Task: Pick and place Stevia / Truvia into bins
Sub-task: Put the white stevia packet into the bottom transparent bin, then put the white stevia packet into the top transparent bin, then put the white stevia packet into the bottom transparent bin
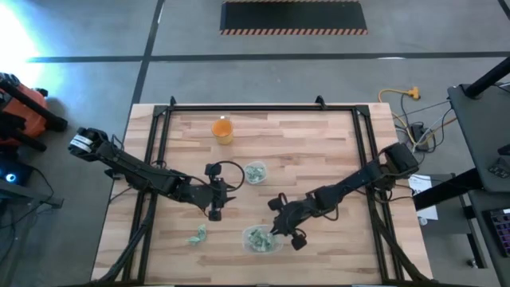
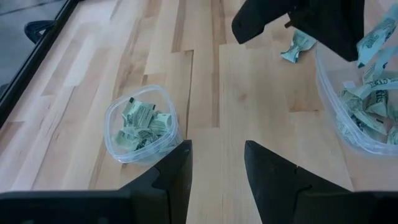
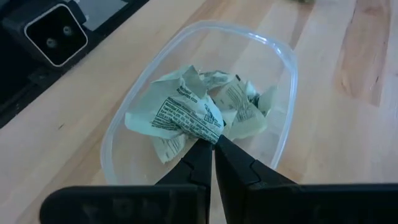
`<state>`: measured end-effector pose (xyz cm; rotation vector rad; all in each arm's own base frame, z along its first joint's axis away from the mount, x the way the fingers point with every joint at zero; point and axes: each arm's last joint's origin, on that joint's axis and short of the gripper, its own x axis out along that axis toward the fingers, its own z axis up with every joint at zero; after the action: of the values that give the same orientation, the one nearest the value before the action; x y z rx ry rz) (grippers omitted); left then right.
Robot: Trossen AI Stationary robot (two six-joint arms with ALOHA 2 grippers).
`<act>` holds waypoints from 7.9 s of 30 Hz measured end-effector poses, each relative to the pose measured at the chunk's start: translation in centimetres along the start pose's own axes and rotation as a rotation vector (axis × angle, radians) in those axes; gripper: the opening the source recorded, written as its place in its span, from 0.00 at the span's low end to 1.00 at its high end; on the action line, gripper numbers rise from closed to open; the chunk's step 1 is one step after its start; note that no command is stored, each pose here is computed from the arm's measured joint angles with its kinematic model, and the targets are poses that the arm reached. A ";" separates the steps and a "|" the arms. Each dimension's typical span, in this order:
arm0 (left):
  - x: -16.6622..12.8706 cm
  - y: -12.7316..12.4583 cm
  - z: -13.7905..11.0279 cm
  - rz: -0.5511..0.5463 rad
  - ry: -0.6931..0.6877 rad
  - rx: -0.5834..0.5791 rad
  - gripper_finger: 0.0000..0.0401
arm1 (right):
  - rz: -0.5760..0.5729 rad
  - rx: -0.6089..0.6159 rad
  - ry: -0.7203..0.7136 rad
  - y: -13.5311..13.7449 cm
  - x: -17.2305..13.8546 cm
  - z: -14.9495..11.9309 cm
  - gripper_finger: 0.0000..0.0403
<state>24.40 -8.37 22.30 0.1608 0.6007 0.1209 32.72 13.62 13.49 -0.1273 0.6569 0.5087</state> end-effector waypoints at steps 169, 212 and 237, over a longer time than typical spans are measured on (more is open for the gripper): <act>9.5 5.1 0.5 0.298 0.022 -0.045 0.03 | -0.217 0.127 0.177 0.3 -7.0 -4.1 0.14; 11.7 6.0 0.2 0.166 0.100 -0.029 0.35 | -0.215 0.120 0.169 0.3 -7.0 -4.2 0.14; 3.8 3.6 2.3 0.110 0.050 -0.078 0.40 | -0.046 0.256 0.027 1.1 -5.4 -4.5 0.14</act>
<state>28.59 -4.50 22.71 0.1154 0.6365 0.2556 26.07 11.14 13.24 0.0923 0.7383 0.3757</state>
